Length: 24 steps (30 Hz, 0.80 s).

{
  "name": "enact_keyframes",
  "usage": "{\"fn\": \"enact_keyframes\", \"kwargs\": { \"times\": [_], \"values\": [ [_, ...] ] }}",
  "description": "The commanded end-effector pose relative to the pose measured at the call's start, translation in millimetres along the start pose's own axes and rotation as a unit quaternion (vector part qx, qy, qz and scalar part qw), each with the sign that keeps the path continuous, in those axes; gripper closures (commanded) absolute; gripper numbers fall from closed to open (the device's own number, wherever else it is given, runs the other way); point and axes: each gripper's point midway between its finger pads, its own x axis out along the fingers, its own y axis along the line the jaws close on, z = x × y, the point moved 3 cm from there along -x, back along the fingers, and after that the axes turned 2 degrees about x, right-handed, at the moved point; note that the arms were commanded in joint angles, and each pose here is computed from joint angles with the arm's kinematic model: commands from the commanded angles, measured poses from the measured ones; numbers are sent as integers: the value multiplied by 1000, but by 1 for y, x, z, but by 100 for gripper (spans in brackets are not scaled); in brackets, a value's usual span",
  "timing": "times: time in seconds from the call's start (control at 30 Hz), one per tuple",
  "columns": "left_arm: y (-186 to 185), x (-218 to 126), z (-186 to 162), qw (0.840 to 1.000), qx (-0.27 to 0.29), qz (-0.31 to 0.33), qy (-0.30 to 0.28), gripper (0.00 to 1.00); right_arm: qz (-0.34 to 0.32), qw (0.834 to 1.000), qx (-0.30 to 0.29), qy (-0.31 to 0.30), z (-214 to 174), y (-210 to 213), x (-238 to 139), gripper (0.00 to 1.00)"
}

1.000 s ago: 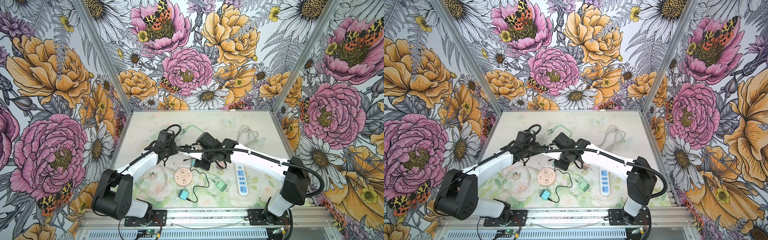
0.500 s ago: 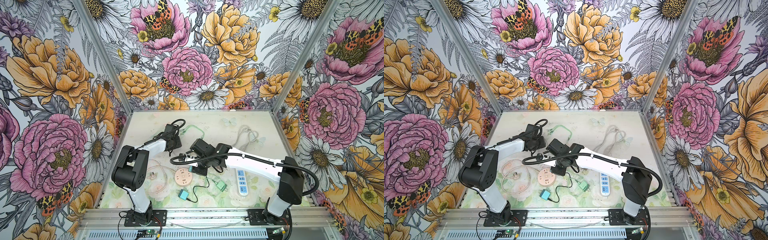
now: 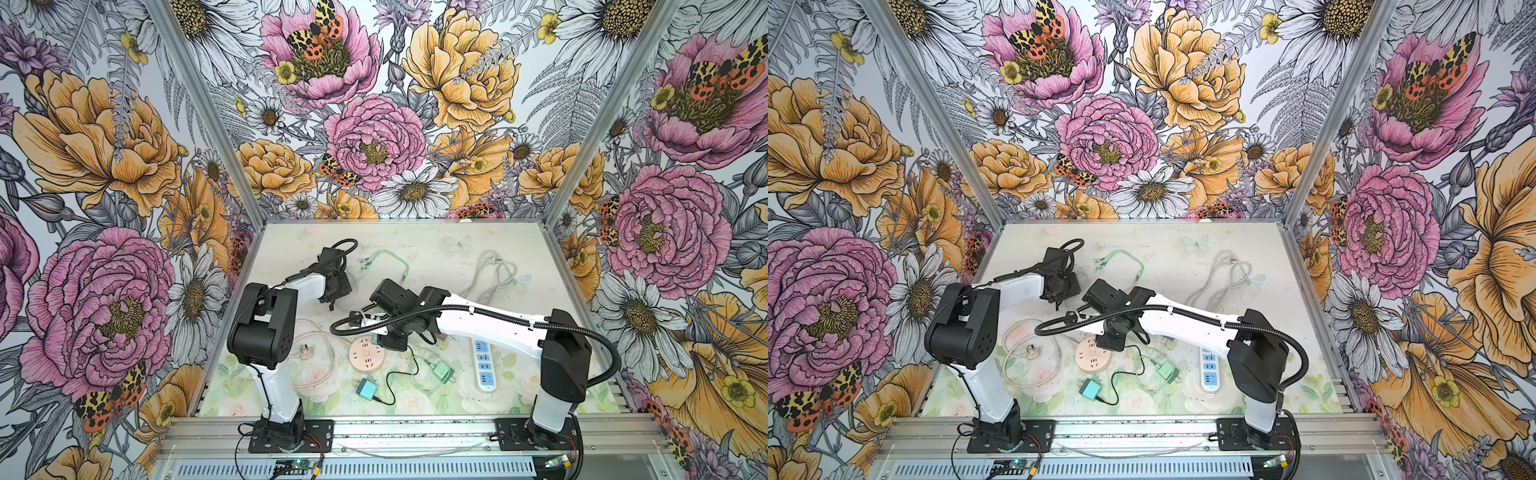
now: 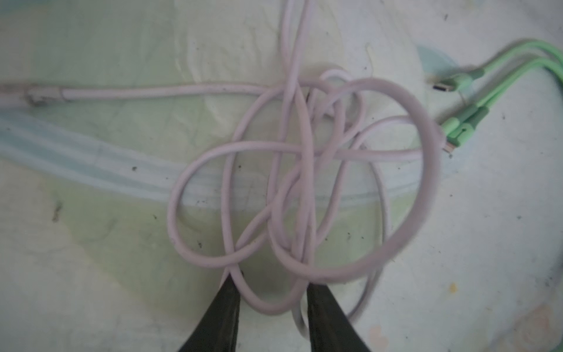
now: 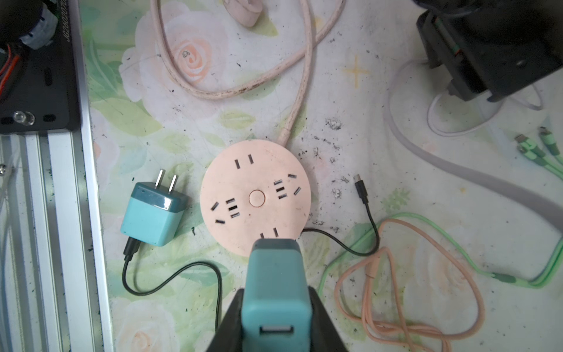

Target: Insert the plug

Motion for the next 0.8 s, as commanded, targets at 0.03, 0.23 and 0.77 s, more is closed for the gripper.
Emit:
{"fn": "enact_keyframes", "kwargs": {
  "times": [0.03, 0.23, 0.77],
  "values": [
    [-8, -22, 10, 999, 8, -42, -10, 64, -7, 999, -40, 1, 11, -6, 11, 100],
    [-16, -77, 14, 994, 19, -91, -58, 62, -5, 996, -90, 15, 12, -9, 28, 100],
    [25, -130, -10, 991, -21, -99, -89, 57, 10, 983, -185, 13, 18, -8, 42, 100]
  ]
}}
